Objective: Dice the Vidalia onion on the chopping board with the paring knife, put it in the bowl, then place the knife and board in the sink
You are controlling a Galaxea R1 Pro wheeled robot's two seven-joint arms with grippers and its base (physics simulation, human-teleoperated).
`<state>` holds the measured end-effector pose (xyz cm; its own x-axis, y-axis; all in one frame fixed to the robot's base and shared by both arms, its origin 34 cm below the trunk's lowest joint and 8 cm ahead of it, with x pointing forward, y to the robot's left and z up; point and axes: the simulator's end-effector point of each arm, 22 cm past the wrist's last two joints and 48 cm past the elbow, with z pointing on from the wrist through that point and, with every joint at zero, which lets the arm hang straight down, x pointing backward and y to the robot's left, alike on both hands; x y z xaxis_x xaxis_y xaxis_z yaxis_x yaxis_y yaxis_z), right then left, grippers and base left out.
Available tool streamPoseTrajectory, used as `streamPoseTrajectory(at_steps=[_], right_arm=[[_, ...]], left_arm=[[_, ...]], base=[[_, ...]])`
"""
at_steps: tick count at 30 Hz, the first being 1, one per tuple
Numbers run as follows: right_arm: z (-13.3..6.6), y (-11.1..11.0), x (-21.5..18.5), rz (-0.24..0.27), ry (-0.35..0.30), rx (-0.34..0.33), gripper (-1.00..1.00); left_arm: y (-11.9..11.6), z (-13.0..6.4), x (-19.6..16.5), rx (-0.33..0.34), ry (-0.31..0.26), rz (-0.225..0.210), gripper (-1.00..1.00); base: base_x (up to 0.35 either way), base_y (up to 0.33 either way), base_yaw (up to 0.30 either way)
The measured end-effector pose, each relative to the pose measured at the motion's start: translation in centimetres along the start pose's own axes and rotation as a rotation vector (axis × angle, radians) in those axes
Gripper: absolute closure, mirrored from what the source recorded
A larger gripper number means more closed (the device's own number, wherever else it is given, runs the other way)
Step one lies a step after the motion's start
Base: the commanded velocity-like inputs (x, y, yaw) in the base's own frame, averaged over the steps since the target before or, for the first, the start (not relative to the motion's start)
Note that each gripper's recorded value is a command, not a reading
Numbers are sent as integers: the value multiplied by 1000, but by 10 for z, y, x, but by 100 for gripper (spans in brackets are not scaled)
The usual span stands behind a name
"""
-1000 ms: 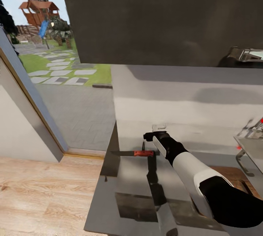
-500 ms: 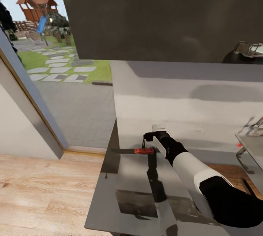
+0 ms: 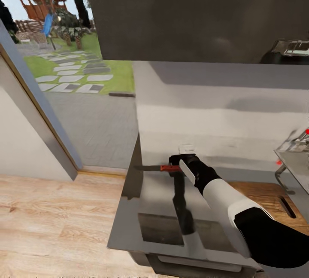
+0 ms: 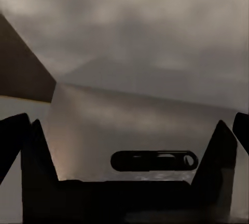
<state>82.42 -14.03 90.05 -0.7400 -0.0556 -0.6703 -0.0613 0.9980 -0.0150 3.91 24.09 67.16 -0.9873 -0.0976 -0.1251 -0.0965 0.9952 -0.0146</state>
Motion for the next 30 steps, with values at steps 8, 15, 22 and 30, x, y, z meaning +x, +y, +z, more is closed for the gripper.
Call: streamPoseTrajectory(at_steps=[8,15,22,30], right_arm=[[2,4,-2,7,-6,-11,-100],[5,6,-4,11,-13,-18,-100],[5,7,-5,10,-15,-19,-100],[6,7,-5,11,-18,-17,-100]], left_arm=[[0,-1,4,-1,12,0,-100],[1,-3,7,-3,21,-1,-100],[1,-3,8,-3,24,0,-100],[1,-3,8,-2,25,0,-100]], base=[[-22,8,0],[26,0,0],[34,0,0],[-24,0,0]])
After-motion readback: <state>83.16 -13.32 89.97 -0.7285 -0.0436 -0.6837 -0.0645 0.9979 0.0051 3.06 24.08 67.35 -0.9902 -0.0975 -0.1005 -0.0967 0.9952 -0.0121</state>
